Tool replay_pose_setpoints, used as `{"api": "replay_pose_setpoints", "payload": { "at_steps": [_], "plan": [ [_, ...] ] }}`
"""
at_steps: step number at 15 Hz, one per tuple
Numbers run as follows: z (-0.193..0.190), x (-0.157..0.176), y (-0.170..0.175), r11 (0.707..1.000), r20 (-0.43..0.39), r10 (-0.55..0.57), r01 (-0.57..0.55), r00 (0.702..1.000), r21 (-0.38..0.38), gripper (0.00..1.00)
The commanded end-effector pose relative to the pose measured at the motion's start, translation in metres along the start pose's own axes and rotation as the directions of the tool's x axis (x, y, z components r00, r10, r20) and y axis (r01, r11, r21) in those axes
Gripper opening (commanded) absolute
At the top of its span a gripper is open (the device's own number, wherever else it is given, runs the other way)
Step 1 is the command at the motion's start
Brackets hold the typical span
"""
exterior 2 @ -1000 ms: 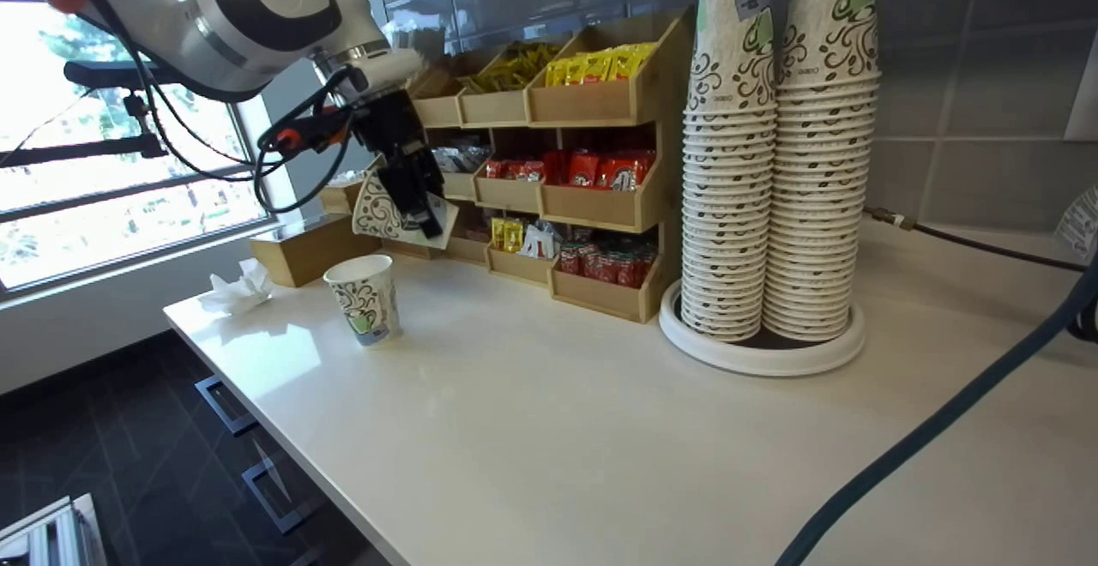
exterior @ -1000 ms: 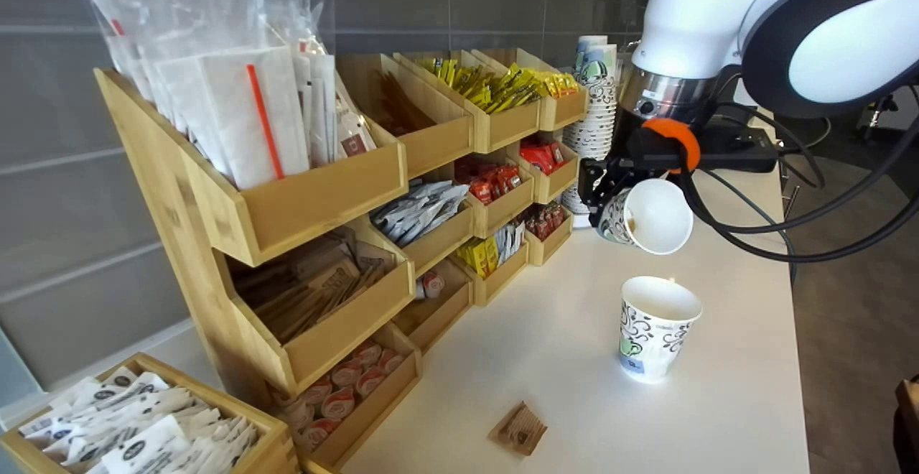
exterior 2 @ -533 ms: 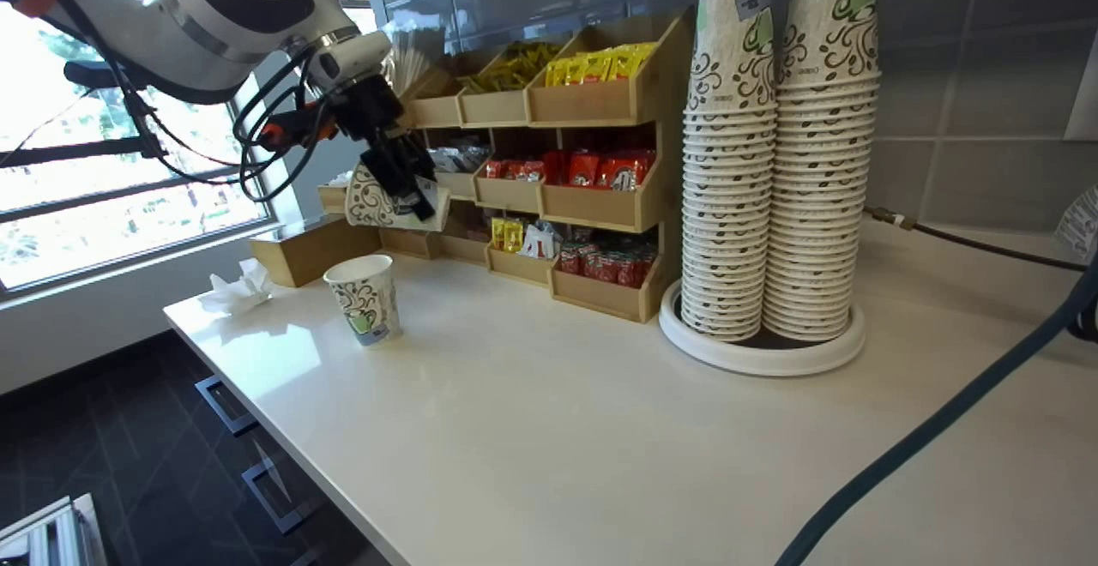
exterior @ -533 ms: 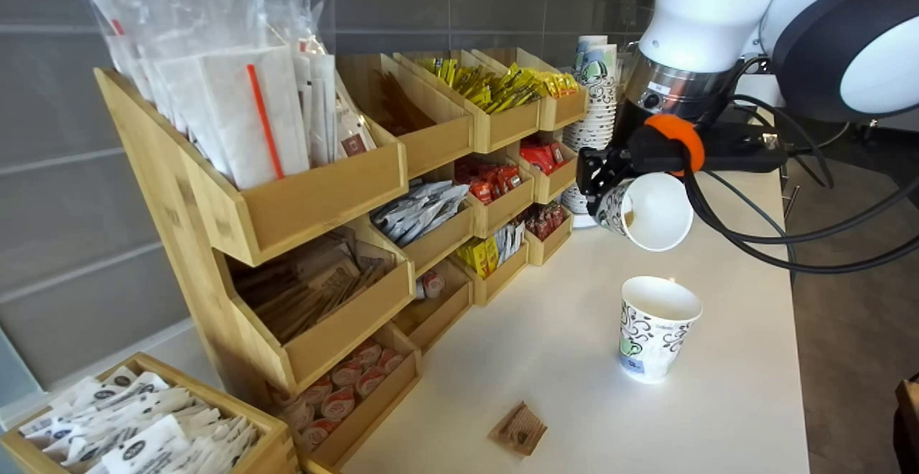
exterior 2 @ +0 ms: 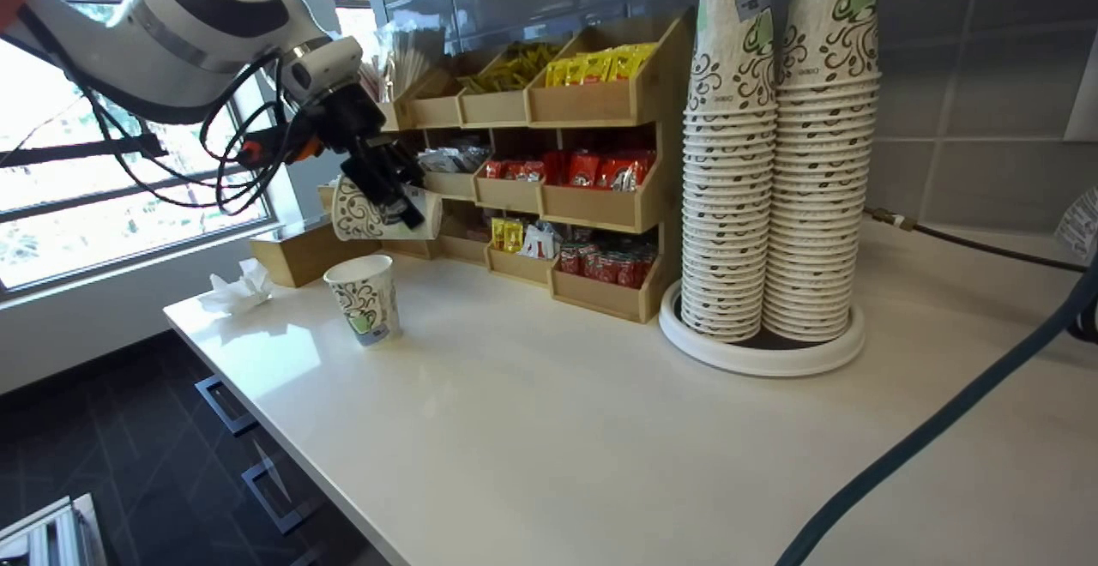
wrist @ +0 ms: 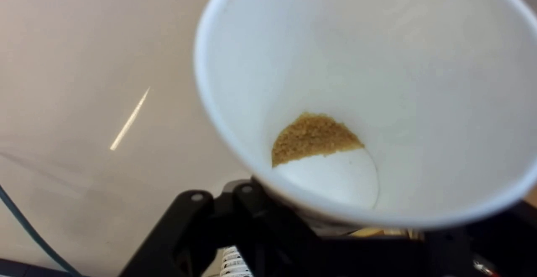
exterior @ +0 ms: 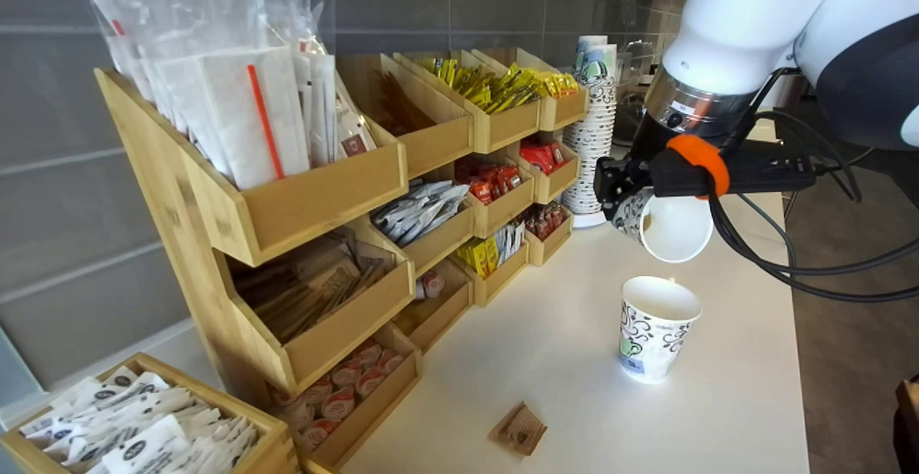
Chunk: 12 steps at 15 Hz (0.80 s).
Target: Pick up the white paper cup on the right and pour all its contents into the white paper cup on the left
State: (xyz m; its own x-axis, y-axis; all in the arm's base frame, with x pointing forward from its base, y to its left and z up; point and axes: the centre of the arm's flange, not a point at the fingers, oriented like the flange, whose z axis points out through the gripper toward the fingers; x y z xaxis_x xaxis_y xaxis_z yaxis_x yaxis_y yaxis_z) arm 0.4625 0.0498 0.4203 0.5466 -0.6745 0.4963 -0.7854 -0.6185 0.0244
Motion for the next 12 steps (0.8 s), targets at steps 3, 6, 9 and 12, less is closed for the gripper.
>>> {"api": "replay_pose_setpoints", "payload": {
  "at_steps": [3, 6, 9, 12],
  "plan": [
    [-0.007, -0.023, 0.013, 1.0, -0.094, -0.007, 0.006, 0.996, -0.003, 0.42],
    [-0.004, -0.029, 0.013, 1.0, -0.125, 0.003, -0.004, 0.992, -0.002, 0.42],
    [-0.002, -0.031, 0.009, 1.0, -0.155, 0.018, -0.017, 0.988, 0.005, 0.42],
    [-0.001, -0.034, 0.005, 1.0, -0.179, 0.022, -0.021, 0.984, 0.009, 0.42]
  ]
}}
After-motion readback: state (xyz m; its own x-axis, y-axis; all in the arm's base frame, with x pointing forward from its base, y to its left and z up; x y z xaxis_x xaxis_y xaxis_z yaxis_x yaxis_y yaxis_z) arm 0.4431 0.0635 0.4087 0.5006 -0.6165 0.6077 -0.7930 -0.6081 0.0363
